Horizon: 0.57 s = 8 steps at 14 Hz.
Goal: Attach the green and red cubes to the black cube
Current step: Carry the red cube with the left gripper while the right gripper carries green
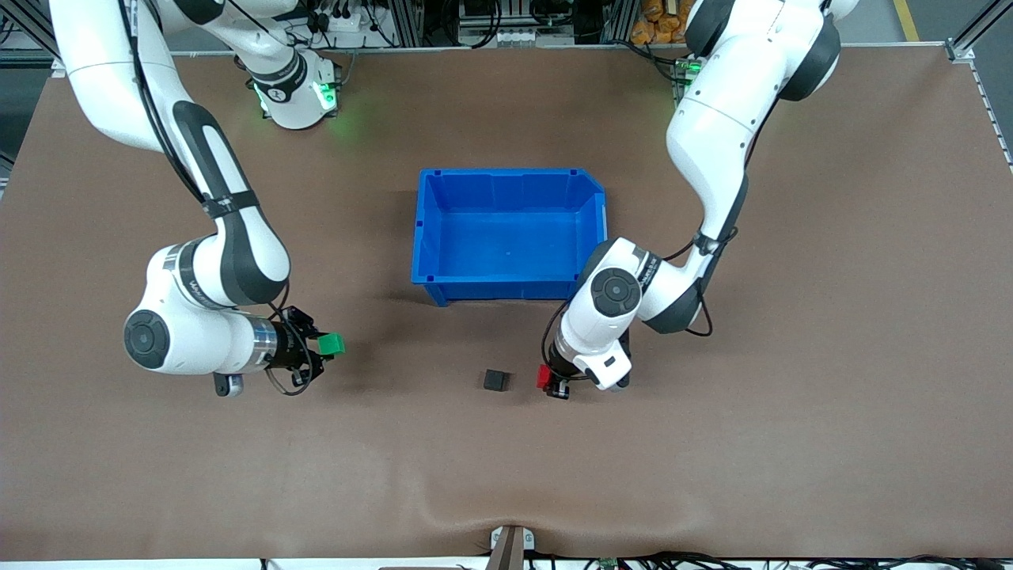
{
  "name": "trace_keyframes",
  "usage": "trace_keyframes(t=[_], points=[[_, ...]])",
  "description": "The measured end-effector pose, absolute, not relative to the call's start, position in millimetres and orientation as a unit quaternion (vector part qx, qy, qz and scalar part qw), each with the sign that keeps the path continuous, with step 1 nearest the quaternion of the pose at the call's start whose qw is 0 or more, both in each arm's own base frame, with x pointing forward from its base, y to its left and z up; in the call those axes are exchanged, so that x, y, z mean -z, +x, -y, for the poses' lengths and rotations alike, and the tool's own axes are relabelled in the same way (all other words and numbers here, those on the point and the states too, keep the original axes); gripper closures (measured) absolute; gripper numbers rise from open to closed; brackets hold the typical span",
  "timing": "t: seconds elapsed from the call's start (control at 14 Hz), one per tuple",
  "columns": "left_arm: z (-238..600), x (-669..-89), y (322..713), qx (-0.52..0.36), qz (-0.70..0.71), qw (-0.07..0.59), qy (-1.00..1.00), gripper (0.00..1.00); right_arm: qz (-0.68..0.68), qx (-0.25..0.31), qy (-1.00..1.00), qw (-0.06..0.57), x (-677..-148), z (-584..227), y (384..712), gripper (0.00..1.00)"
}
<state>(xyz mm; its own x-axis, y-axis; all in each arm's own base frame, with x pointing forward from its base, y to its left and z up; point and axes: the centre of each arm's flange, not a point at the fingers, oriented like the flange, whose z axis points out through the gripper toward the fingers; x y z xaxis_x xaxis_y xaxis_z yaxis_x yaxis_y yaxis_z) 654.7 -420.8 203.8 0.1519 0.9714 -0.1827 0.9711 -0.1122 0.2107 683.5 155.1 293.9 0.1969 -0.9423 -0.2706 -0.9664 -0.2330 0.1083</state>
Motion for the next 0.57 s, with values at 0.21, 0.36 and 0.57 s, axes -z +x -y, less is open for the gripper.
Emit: trace_keyframes(t=[0.21, 0.36, 0.57], points=[[429.2, -191.6, 652.6, -0.005, -0.652, 0.167, 0.740, 0.60, -0.644, -0.122, -0.753, 0.057, -282.6, -193.7, 684.1, 0.60], [434.7, -189.2, 649.8, -0.006, -0.650, 0.174, 0.740, 0.60, -0.656, -0.116, -0.743, 0.061, -270.7, -218.7, 682.3, 0.60], [454.2, -186.0, 638.7, -0.009, -0.643, 0.193, 0.741, 0.60, -0.675, -0.118, -0.726, 0.059, -255.1, -243.5, 684.7, 0.60]])
